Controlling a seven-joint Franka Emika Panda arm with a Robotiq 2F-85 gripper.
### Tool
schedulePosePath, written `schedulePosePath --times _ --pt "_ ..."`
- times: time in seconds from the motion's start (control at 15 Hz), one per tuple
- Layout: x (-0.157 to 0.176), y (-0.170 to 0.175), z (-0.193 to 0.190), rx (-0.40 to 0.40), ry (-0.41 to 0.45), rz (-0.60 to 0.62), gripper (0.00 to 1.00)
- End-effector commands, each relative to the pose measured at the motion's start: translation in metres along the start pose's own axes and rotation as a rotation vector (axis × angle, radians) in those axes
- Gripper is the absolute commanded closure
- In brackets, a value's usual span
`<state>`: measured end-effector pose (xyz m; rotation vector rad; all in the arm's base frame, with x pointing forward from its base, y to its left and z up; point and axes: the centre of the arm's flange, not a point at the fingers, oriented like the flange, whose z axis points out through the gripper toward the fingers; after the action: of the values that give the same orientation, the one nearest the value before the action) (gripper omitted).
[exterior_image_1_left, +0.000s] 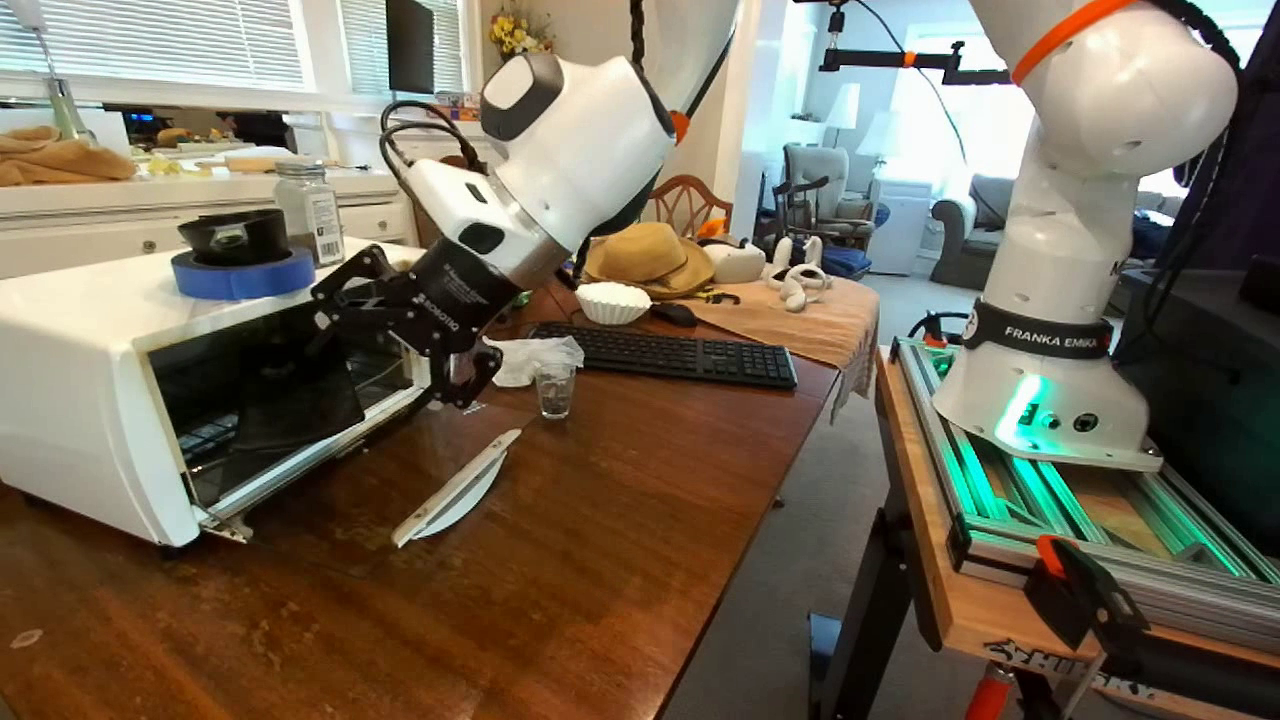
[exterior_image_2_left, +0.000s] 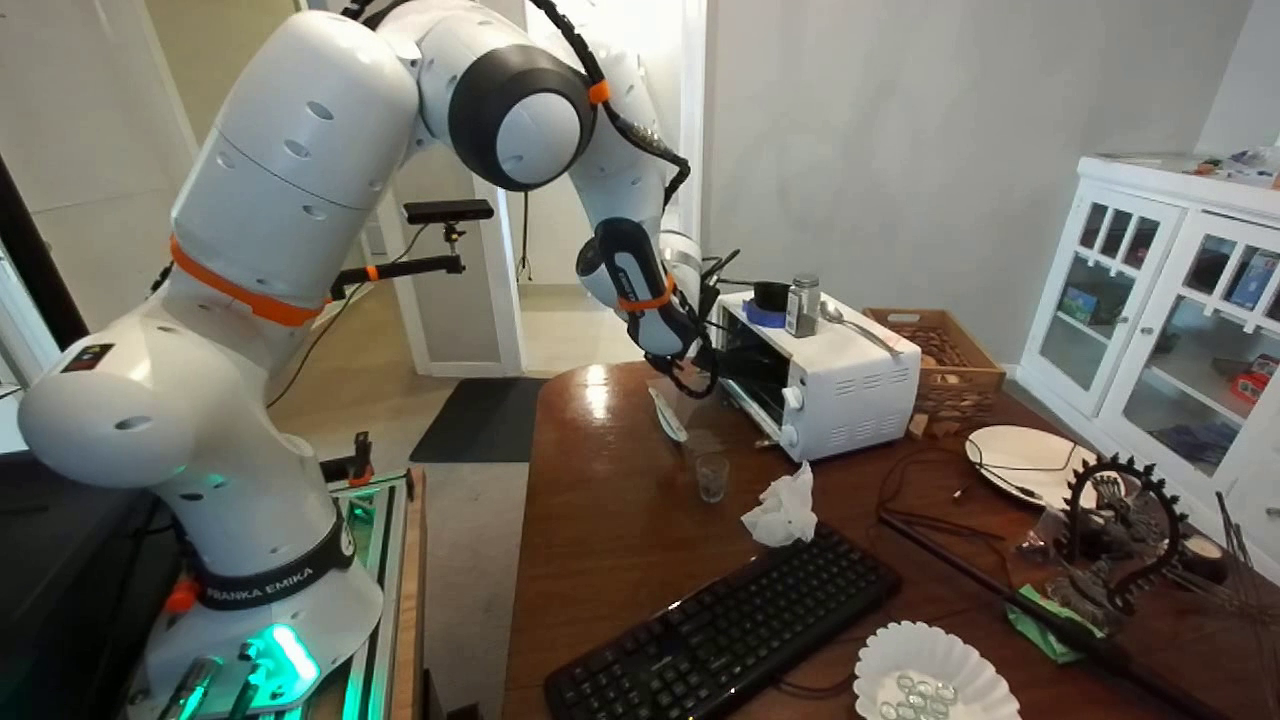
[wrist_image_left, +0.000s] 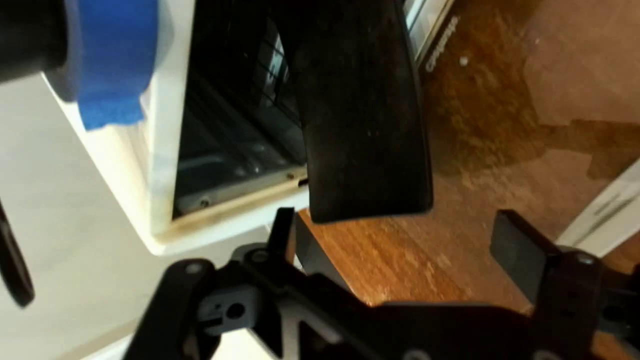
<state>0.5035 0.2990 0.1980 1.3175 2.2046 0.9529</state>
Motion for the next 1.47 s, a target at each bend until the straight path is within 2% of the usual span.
schedulePosePath --times 0.0,0.2,0.33,0.4,0.67,0.8,1.13,1.4 --pt "0.01 -0.005 -0.026 -0.01 0.077 0.017 0.0" --pt "0.009 0.002 -0.014 -0.018 0.095 0.076 0.0" --pt "0.0 0.003 0.009 -0.005 0.106 0.133 0.0" --pt "0.009 0.009 -0.012 -0.02 0.067 0.085 0.0" --pt "0.008 0.008 -0.009 -0.017 0.068 0.093 0.0" --pt "0.013 0.008 -0.004 0.011 0.075 0.076 0.0" --pt "0.027 -0.004 0.018 0.095 0.149 0.145 0.0" --pt "0.032 -0.004 0.033 0.112 0.161 0.162 0.0"
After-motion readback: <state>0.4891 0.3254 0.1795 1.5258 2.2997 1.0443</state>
